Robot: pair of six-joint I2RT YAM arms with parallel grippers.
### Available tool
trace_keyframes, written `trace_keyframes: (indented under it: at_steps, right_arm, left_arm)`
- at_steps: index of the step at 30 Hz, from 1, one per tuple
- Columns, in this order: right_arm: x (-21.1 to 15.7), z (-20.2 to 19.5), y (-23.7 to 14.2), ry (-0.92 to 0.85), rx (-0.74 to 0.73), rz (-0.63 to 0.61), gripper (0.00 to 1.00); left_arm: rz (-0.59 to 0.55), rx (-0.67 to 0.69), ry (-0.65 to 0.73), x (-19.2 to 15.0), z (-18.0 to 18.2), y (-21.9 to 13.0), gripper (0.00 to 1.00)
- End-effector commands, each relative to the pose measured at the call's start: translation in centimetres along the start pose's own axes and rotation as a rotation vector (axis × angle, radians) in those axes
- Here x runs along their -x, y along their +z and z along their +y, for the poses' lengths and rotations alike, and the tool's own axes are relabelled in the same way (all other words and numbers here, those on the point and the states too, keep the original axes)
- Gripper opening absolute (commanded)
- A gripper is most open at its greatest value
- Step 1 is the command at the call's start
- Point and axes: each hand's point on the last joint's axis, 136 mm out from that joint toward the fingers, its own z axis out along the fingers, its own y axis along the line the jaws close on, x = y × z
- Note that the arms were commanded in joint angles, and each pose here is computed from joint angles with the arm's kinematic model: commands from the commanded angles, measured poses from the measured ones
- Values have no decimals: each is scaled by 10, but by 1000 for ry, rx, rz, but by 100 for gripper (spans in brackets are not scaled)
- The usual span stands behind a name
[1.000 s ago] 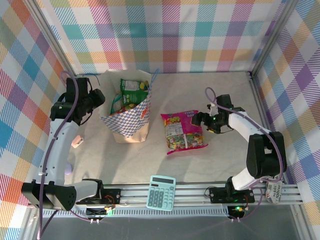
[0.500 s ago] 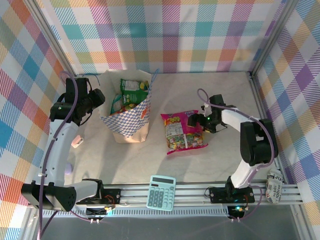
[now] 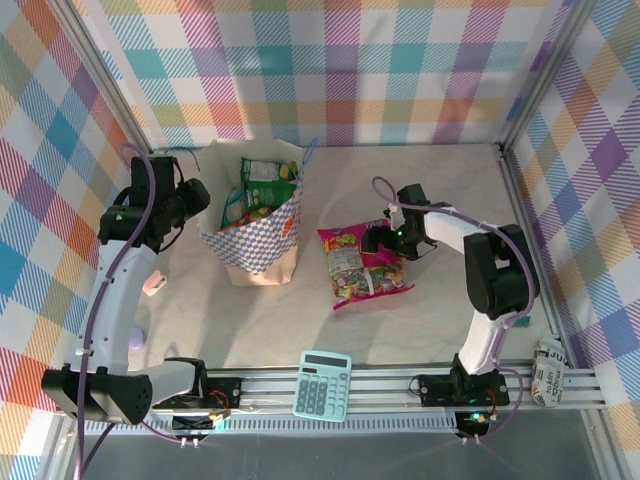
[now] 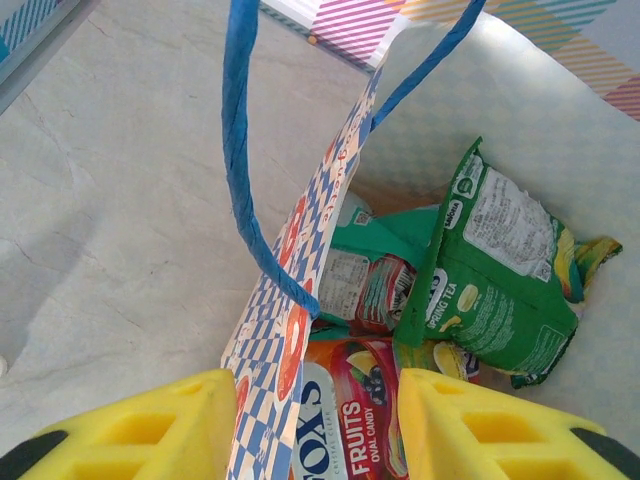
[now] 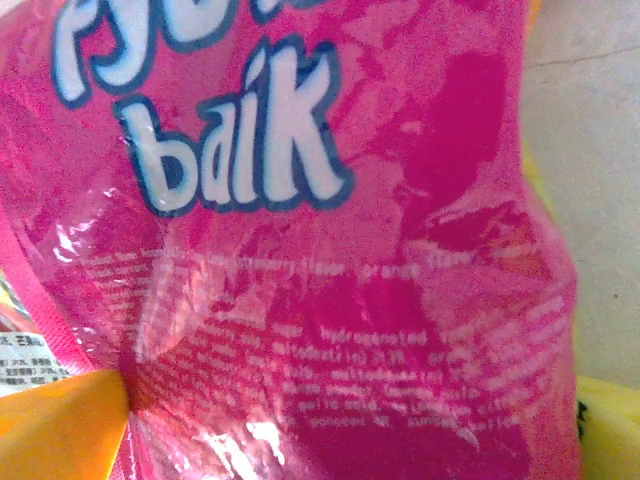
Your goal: Place the snacks into the paper bag
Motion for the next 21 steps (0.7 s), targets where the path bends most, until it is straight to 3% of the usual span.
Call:
trace_keyframes:
  at_steps: [1, 6, 16, 21]
  right_arm:
    - [-19, -6, 18, 7, -39, 92, 91]
    - [-26, -16, 26, 35, -98, 129, 77]
    - [-31, -24, 18, 67, -165, 151, 37]
    - [-29, -20, 10, 76, -167, 143, 28]
  left_arm:
    - [-22, -2, 22, 2, 0, -15, 46]
    - [-22, 1, 22, 1, 2, -17, 46]
    - [-28, 9, 25, 1, 4, -18, 46]
    - [-34, 10, 28, 2, 4, -19, 46]
